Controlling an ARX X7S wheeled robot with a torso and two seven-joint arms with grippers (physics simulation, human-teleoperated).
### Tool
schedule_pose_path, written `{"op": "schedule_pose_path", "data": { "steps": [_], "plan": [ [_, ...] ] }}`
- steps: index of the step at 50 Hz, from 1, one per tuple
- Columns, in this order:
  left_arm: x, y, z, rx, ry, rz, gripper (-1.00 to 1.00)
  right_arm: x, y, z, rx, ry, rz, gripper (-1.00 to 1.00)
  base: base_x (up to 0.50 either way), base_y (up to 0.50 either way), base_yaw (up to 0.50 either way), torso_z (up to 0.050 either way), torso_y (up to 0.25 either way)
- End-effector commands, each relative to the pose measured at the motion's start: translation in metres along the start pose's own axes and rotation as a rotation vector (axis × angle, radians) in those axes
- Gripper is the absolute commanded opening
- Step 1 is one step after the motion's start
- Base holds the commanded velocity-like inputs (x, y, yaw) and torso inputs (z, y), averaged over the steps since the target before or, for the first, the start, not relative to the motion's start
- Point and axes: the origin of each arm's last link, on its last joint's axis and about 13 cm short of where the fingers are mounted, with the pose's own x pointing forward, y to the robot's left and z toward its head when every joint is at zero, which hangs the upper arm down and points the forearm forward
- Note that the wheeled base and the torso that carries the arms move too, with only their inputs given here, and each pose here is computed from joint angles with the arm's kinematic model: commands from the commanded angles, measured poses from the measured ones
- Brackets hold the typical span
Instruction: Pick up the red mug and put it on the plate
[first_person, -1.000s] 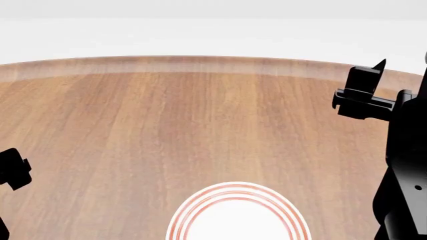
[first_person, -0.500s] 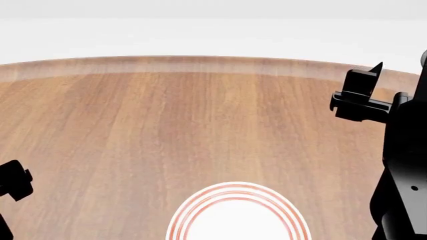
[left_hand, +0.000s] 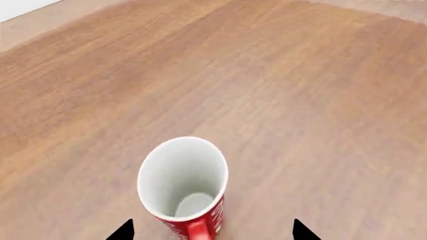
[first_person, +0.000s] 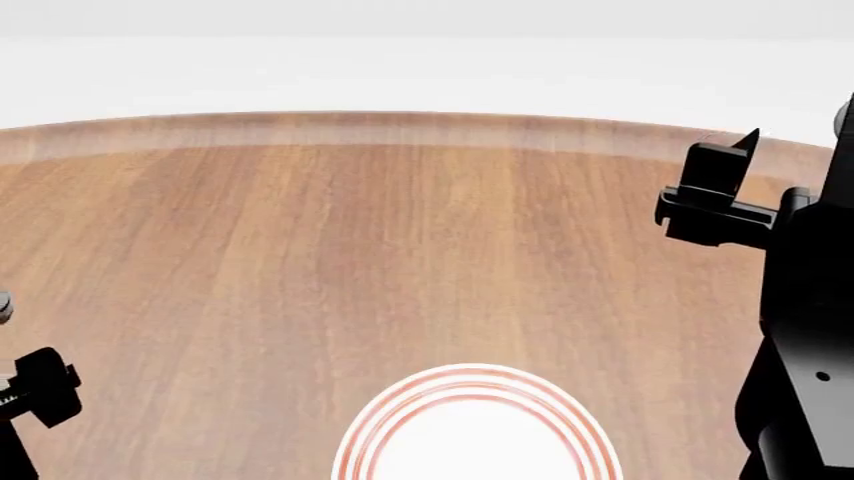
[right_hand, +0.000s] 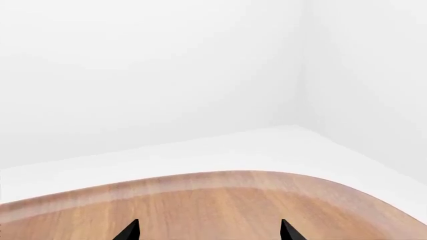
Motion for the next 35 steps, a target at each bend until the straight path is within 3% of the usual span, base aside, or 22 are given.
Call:
{"op": "schedule_pose_path", "data": {
  "steps": [1,15,35],
  "plan": [
    [0.008,-0.003,-0.006,0.029,0.039,-0.007,1.0,0.002,0.002,-0.003,0.0,0.008,0.005,1.0,0.0,0.0,0.0,0.0,0.0],
    [0.028,-0.004,-0.008,0.028,0.127,0.029,1.0,0.002,0.003,-0.005,0.0,0.013,0.009,1.0,0.0,0.0,0.0,0.0,0.0],
    [0.037,-0.007,-0.009,-0.003,0.276,0.036,1.0,0.002,0.002,-0.006,0.004,0.015,0.008,1.0,0.0,0.0,0.0,0.0,0.0]
  ]
}}
